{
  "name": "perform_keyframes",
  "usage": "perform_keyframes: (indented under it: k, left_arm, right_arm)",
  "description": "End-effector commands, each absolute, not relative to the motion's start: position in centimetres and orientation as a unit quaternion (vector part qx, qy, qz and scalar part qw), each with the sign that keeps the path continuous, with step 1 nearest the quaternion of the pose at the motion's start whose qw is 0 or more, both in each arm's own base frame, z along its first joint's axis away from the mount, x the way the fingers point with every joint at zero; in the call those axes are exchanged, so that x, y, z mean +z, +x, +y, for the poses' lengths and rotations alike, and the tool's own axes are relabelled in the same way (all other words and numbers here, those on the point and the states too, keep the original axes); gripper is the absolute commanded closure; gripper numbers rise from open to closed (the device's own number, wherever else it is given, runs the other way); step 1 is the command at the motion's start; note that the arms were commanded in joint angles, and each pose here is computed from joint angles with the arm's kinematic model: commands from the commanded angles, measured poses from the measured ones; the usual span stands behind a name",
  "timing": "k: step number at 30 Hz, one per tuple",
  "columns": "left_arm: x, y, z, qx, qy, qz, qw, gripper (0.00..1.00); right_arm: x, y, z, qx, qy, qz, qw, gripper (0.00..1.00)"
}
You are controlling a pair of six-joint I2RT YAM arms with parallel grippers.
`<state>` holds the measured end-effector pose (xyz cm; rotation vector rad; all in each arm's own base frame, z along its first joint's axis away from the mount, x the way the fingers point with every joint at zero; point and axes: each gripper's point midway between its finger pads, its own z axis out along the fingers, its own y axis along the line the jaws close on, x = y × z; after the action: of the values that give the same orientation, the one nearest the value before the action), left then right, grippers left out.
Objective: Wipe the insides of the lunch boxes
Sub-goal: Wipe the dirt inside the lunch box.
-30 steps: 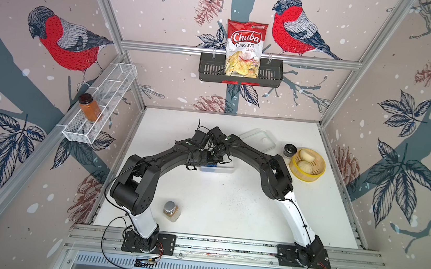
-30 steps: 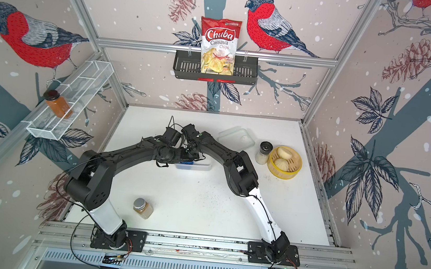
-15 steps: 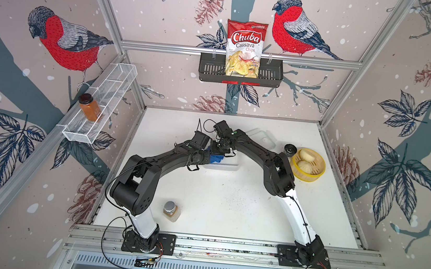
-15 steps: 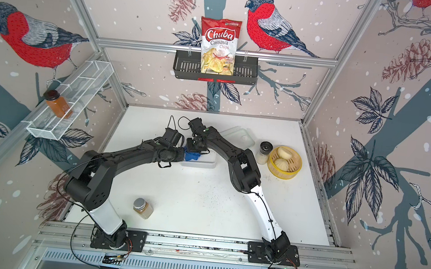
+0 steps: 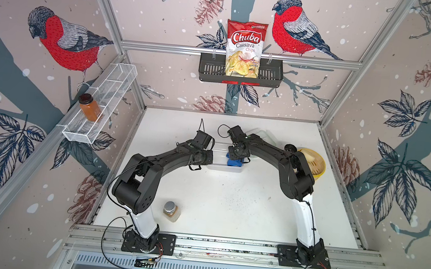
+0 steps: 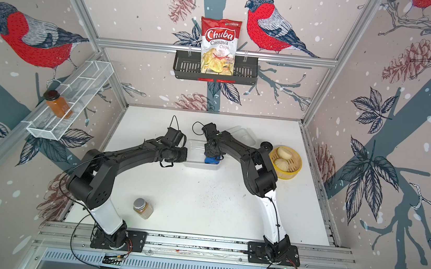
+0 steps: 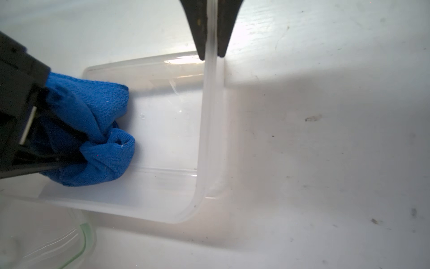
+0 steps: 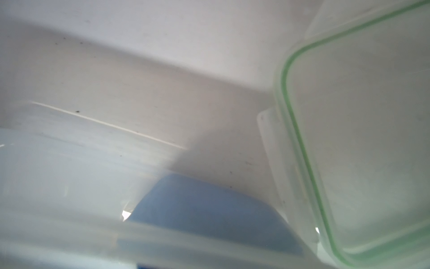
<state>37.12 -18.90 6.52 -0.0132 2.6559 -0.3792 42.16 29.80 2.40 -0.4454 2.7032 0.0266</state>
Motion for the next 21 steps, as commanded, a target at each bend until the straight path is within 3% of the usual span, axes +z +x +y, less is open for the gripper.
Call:
perform_keyframes:
  k: [1, 5, 14, 21]
  left_arm:
    - [5.0, 34.4, -15.6, -0.064, -0.015, 0.982, 0.175, 1.0]
    - [5.1, 34.5, -15.8, -0.068, -0.015, 0.982, 0.176, 1.0]
    - [5.3, 34.7, -16.1, -0.074, -0.011, 0.981, 0.178, 1.0]
    - [5.5, 34.6, -16.1, -0.078, -0.012, 0.981, 0.179, 1.0]
  right_arm:
    - [2.7, 42.6, 22.2, -0.154, -0.138, 0.958, 0.2, 1.0]
    - [1.8, 40.1, 23.3, -0.12, -0.162, 0.966, 0.164, 1.0]
    - [-1.3, 30.2, 30.9, 0.027, -0.255, 0.964, 0.07, 1.0]
    - [-1.0, 29.1, 37.9, 0.135, -0.265, 0.953, 0.059, 1.0]
